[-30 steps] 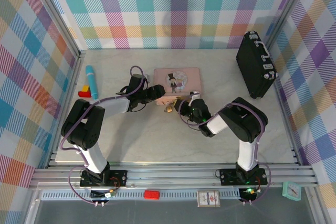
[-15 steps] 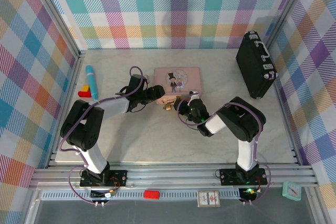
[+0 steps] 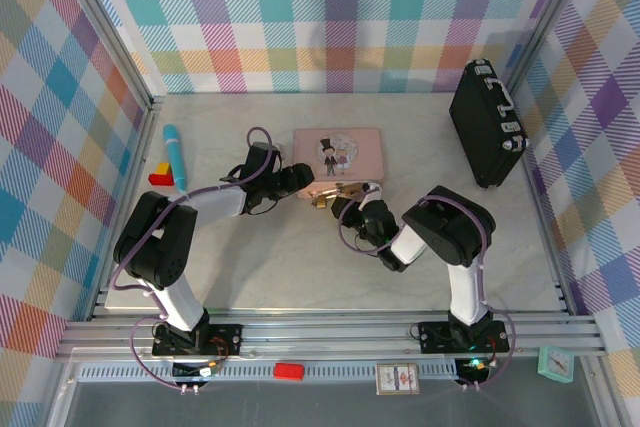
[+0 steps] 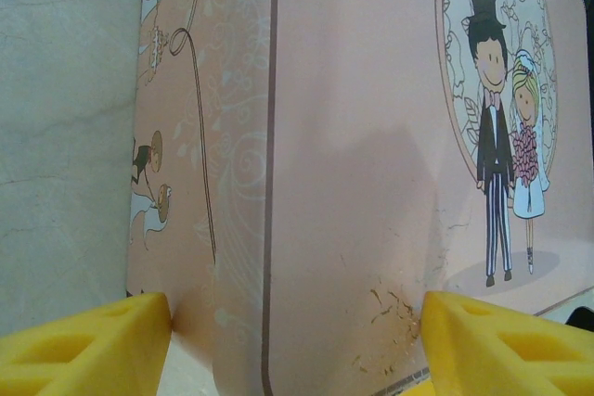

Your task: Unlock the padlock with the key

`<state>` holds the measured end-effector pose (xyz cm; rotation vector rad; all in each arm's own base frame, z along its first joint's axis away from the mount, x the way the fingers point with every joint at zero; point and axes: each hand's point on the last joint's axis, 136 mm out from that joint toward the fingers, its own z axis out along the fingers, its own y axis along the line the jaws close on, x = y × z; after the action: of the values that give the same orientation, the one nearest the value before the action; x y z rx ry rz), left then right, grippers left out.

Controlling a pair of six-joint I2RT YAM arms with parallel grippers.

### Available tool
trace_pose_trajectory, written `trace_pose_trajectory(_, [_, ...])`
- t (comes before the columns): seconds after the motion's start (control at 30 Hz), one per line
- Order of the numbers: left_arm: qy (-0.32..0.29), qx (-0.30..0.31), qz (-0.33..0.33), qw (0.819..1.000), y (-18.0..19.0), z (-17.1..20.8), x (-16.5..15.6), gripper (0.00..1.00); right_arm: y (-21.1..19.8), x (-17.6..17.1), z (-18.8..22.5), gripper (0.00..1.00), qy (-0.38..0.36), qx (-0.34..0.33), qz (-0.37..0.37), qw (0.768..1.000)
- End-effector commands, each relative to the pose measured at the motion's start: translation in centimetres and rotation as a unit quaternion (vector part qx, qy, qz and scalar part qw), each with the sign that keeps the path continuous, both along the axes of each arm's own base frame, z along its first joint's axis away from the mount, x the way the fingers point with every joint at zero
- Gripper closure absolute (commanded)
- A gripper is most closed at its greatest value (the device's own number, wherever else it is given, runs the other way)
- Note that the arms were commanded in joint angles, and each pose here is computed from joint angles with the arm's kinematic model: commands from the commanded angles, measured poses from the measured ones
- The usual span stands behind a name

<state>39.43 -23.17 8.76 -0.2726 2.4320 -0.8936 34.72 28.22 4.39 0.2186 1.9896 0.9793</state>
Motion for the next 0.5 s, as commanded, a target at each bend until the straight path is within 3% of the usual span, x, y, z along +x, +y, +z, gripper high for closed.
trace_pose_trajectory(0.0, [0.014,0.009,-0.005,1.000,-0.1,0.2,-1.2,0.30,0.5,0.0,-1.3,0.66,0.013,-0.013,0.006,1.000])
trace_pose_trajectory(0.2, [0.008,0.003,-0.004,1.000,0.0,0.7,-1.2,0.30,0.4,1.0,-2.1,0.70,0.043,-0.023,-0.019,0.999])
trace_pose_trajectory(0.47, [0.014,0.003,-0.002,1.000,-0.1,0.3,-1.6,0.30,0.3,2.2,-0.8,0.74,0.014,0.010,-0.024,1.000])
